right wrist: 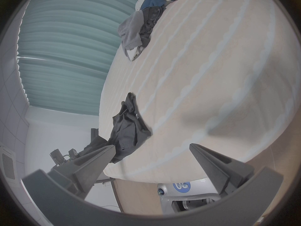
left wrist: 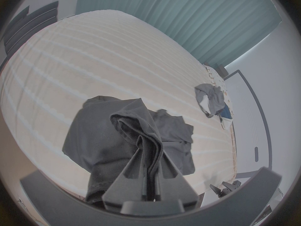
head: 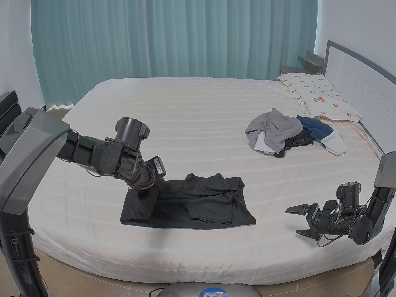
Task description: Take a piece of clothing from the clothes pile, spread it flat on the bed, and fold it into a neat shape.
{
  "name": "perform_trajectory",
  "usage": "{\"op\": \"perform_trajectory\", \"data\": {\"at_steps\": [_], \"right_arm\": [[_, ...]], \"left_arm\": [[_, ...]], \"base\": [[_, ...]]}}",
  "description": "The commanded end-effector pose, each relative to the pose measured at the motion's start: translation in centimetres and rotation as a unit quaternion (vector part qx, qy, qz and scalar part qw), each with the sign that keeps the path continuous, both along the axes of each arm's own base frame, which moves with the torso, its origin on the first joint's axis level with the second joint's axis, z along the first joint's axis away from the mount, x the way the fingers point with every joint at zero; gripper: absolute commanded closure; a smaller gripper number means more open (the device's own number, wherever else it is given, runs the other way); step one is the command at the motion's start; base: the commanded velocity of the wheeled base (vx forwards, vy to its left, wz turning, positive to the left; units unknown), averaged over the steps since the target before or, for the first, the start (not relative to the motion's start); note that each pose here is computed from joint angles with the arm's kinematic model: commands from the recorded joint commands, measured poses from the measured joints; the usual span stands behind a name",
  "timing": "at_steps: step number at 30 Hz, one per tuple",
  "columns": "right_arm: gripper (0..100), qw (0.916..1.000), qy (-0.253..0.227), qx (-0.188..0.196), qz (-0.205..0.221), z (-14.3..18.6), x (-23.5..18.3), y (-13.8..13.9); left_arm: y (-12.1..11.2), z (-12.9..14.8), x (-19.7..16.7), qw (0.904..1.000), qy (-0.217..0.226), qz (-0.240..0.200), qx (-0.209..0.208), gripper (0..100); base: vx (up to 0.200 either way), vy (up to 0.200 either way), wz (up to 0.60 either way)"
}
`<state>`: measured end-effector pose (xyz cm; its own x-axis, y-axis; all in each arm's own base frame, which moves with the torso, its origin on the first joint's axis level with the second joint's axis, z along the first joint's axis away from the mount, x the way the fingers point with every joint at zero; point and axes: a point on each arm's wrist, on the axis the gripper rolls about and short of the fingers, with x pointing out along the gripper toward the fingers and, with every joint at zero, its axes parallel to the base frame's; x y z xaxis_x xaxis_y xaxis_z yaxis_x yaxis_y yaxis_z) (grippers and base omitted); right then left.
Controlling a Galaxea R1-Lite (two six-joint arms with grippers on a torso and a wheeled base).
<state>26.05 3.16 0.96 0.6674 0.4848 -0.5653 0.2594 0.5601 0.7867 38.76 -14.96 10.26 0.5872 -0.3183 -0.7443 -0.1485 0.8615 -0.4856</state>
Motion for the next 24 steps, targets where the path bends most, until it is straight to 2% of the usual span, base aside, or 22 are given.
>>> {"op": "perform_trajectory", "data": {"at_steps": [1, 5, 11, 16, 23, 24], "right_arm": [[0, 1.0, -0.001, 0.0, 0.003, 0.0, 0.0, 0.1], [0, 1.0, 0.001, 0.0, 0.003, 0.0, -0.1, 0.1], [0, 1.0, 0.0, 0.001, 0.005, 0.0, 0.0, 0.2], [0, 1.0, 0.0, 0.0, 0.009, 0.0, -0.1, 0.4], [0, 0.9999, 0.001, -0.001, 0.01, -0.1, -0.1, 0.5], [0, 0.9999, 0.001, -0.001, 0.01, -0.1, -0.1, 0.5]], "left_arm": [[-2.6, -1.5, 0.7, 0.9998, 0.009, -0.014, 0.012, 100], [-4.1, -2.9, 1.7, 0.9996, 0.005, -0.01, 0.028, 100], [-6.2, -5.0, 1.5, 0.9985, 0.02, -0.026, 0.043, 100], [-7.6, -5.4, 2.9, 0.999, 0.004, 0.027, 0.035, 100], [-8.6, -6.1, 3.3, 0.9988, 0.013, 0.028, 0.039, 100], [-8.7, -6.2, 3.4, 0.9988, 0.013, 0.028, 0.039, 0]], "base": [[0.0, -0.2, 0.0], [0.0, -0.2, 0.0], [0.0, 0.0, 0.0], [0.0, 0.0, 0.0], [0.0, 0.0, 0.0], [0.0, 0.0, 0.0]]}}
